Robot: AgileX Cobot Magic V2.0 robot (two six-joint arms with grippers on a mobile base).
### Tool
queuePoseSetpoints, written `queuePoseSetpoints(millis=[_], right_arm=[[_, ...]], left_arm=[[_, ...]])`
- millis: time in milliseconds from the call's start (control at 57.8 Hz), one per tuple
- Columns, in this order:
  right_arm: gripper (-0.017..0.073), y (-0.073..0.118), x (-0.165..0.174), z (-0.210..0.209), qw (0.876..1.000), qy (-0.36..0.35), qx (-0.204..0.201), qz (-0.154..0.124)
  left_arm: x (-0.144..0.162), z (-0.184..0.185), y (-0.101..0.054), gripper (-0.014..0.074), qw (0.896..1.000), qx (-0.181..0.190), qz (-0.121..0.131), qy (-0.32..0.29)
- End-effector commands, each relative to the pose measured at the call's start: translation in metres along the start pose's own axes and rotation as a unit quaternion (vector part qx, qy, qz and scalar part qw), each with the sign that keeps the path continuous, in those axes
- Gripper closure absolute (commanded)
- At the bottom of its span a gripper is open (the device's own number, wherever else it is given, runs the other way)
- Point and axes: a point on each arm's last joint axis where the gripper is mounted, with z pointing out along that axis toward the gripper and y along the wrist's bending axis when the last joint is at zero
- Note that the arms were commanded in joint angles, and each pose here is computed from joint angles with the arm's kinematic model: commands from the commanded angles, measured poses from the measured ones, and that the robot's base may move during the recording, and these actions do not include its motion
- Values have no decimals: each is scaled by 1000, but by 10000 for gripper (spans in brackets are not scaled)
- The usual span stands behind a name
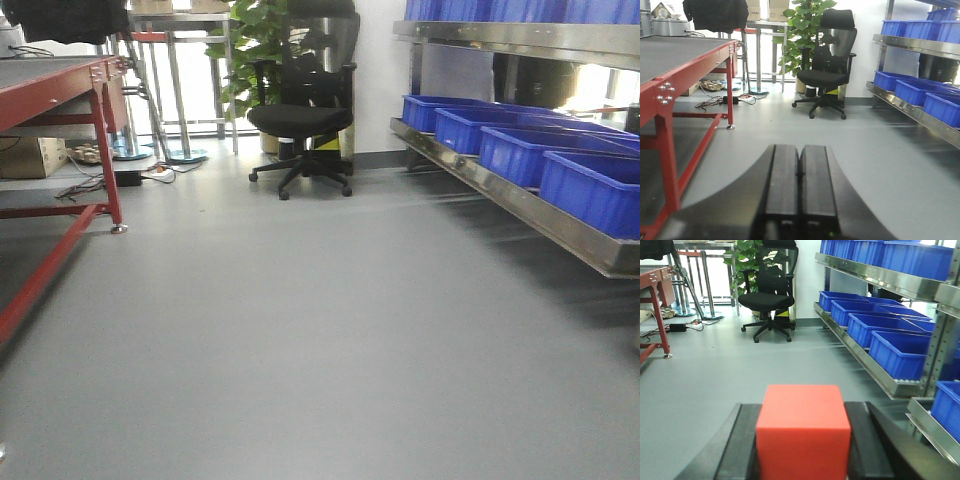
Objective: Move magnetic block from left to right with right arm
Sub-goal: 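Hold the red cube in the right gripper while driving away, then keep holding the red cube while turning past the office chair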
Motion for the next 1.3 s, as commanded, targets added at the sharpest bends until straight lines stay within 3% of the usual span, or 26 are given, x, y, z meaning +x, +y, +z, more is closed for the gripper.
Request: queuePoseSetpoints(millis=[0, 1279], right_arm=[[264, 1, -17, -2, 998, -57, 0, -6], [264, 1, -17, -2, 998, -57, 0, -6]], left_arm=[[-6, -1, 0, 720, 999, -2, -2, -45], [-6, -1, 0, 720, 999, -2, -2, -45]])
